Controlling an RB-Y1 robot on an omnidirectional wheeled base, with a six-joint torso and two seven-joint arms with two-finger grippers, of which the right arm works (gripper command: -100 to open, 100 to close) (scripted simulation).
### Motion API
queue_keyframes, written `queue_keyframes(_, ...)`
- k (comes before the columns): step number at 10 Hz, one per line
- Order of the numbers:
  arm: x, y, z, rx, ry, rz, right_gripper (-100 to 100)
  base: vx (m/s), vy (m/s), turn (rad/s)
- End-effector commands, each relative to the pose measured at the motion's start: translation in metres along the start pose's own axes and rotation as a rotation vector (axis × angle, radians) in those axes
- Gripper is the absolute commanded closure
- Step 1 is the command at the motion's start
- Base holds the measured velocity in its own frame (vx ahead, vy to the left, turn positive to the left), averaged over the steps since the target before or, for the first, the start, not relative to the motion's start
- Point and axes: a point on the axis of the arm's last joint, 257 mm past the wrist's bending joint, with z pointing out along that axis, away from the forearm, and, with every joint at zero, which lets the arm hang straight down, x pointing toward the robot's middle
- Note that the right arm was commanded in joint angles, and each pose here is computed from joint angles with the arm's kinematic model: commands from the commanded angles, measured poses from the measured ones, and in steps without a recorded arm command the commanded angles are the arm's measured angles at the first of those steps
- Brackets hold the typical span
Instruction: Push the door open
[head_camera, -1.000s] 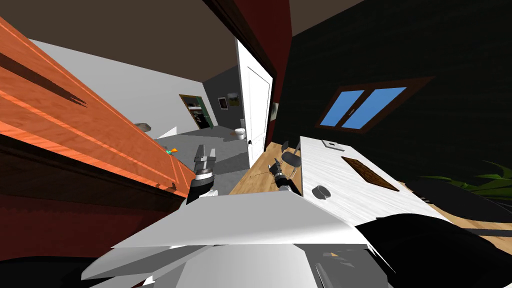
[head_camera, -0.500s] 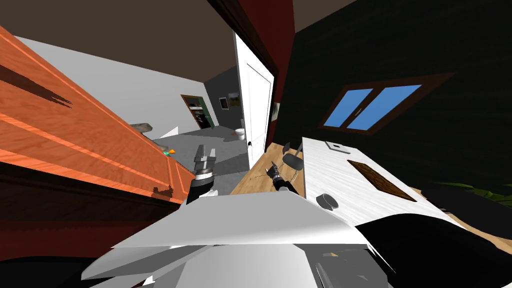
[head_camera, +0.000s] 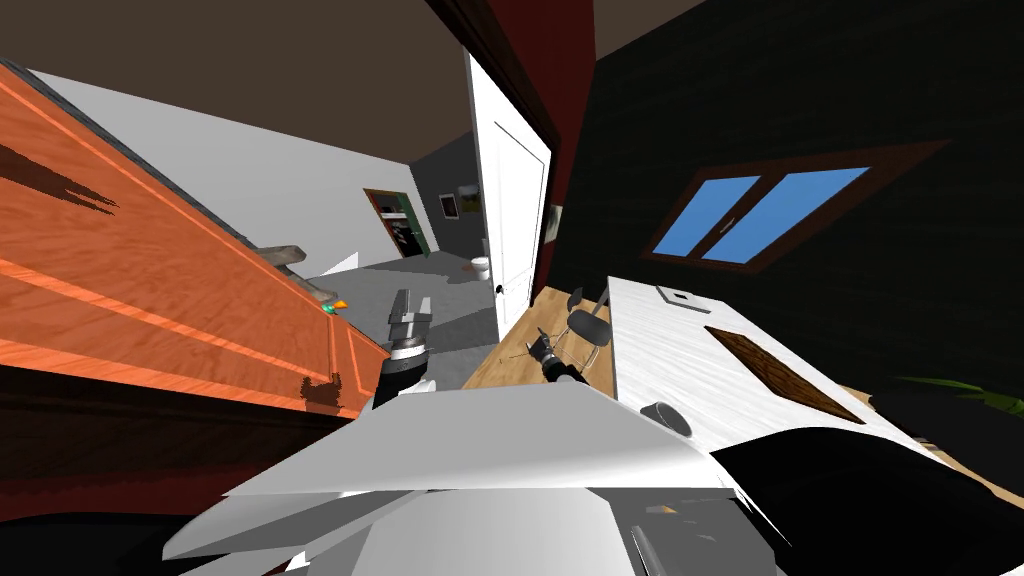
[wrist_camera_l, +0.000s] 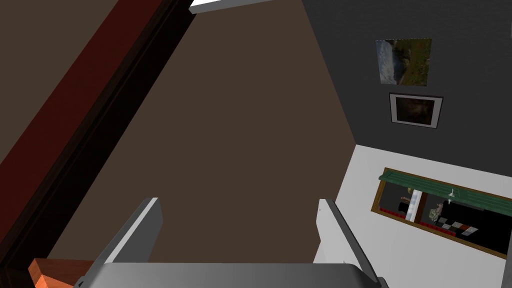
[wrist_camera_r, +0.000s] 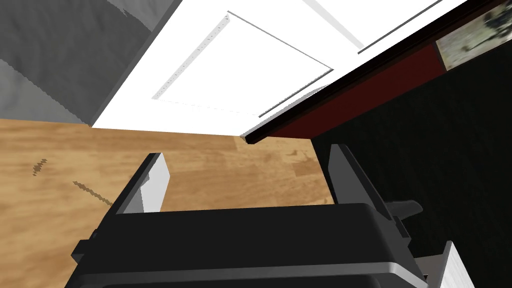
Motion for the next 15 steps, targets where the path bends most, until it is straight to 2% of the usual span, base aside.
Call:
queue_keyframes(1,0.001,-0.015,-0.0014,0.038,0.011,0.021,-100,0.095,-0.046,0.049)
queue_keyframes(6,0.009,-0.059,-0.0048,0.149,0.054,0.095,-100,0.095,-0.04,0.034)
queue_keyframes(7,0.009,-0.059,-0.0048,0.149,0.054,0.095,-100,0.071,-0.025,0.012)
queue_keyframes(9,0.013,-0.076,-0.0073,0.189,0.073,0.124,-100,0.062,-0.013,0.026)
queue_keyframes(10,0.013,-0.076,-0.0073,0.189,0.073,0.125,-100,0.057,-0.013,0.016)
queue_keyframes(13,0.021,-0.099,-0.0121,0.245,0.104,0.171,-100,0.071,-0.026,0.03)
queue_keyframes(14,0.026,-0.113,-0.0159,0.28,0.125,0.195,-100,0.129,-0.044,0.066)
queue_keyframes(15,0.029,-0.119,-0.0179,0.296,0.137,0.212,-100,0.142,-0.071,0.043)
